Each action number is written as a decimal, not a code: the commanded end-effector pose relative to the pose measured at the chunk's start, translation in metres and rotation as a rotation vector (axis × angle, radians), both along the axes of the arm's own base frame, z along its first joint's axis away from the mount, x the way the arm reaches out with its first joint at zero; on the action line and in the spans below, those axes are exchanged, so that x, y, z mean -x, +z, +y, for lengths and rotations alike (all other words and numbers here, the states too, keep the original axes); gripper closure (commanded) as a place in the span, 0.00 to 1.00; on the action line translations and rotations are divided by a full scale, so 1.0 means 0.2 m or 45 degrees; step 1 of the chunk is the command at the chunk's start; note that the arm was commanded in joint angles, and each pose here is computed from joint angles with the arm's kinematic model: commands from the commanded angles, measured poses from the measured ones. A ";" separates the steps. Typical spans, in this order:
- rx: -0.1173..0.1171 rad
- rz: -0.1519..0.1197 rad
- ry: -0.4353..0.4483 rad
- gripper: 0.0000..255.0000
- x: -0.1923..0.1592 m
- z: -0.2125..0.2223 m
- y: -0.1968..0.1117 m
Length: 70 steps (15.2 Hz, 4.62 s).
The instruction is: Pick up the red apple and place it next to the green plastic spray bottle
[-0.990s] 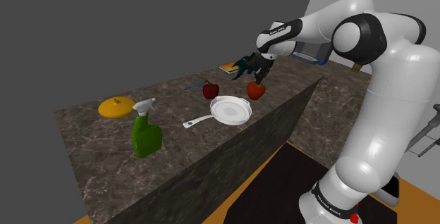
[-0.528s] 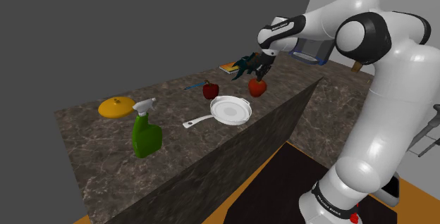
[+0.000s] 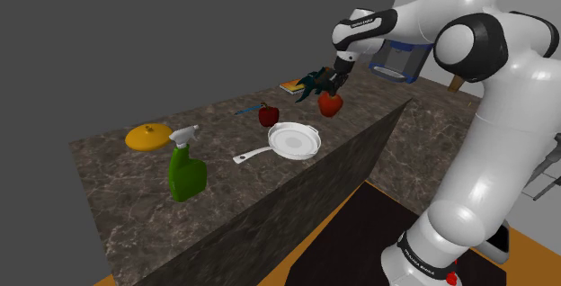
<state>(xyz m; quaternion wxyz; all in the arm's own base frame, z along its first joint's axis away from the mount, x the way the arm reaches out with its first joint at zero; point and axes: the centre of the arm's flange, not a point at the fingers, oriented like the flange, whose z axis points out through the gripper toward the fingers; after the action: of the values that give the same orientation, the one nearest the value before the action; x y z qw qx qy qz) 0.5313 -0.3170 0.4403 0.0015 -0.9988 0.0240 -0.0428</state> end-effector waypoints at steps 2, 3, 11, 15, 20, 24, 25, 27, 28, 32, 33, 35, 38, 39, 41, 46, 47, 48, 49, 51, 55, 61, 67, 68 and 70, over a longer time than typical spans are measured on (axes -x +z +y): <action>0.000 0.000 0.000 1.00 0.00 0.00 0.08; 0.000 0.000 0.000 1.00 0.00 0.00 0.11; 0.000 0.000 0.000 1.00 0.00 0.00 0.32; 0.000 0.000 0.000 1.00 0.00 0.00 0.43; 0.000 0.000 0.000 1.00 0.00 0.00 0.56; 0.000 0.000 0.000 1.00 0.00 0.00 0.66; 0.000 0.000 0.000 1.00 0.00 0.00 0.69; 0.000 0.000 0.000 1.00 0.00 0.00 0.74; 0.000 0.000 0.000 1.00 0.00 0.00 0.77; 0.000 0.000 0.000 1.00 0.00 0.00 0.88; 0.000 0.000 0.000 1.00 0.00 0.00 0.90; 0.000 0.000 0.000 1.00 0.00 0.00 0.96; 0.000 0.000 0.000 1.00 0.00 0.00 1.03; 0.000 0.000 0.000 1.00 0.00 0.00 1.06; 0.000 0.000 0.000 1.00 0.00 0.00 1.11; 0.000 0.000 0.000 1.00 0.00 0.00 1.25; 0.000 0.000 0.000 1.00 0.00 0.00 1.27; 0.000 0.000 0.000 1.00 0.00 0.07 1.27; 0.000 0.000 0.000 1.00 0.01 0.13 1.27; 0.000 0.000 0.000 1.00 0.02 0.26 1.27; 0.000 0.000 0.000 1.00 0.04 0.53 1.27; 0.000 0.000 0.000 1.00 0.07 0.92 1.27; 0.000 0.000 0.000 1.00 0.10 1.32 1.27; 0.000 0.000 0.000 1.00 0.10 1.38 1.27; 0.000 0.000 0.000 1.00 0.11 1.51 1.27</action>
<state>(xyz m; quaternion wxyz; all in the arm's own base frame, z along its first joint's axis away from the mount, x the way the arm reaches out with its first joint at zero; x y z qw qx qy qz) 0.5128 -0.0278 0.6965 0.0018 -0.9988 0.0233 -0.0424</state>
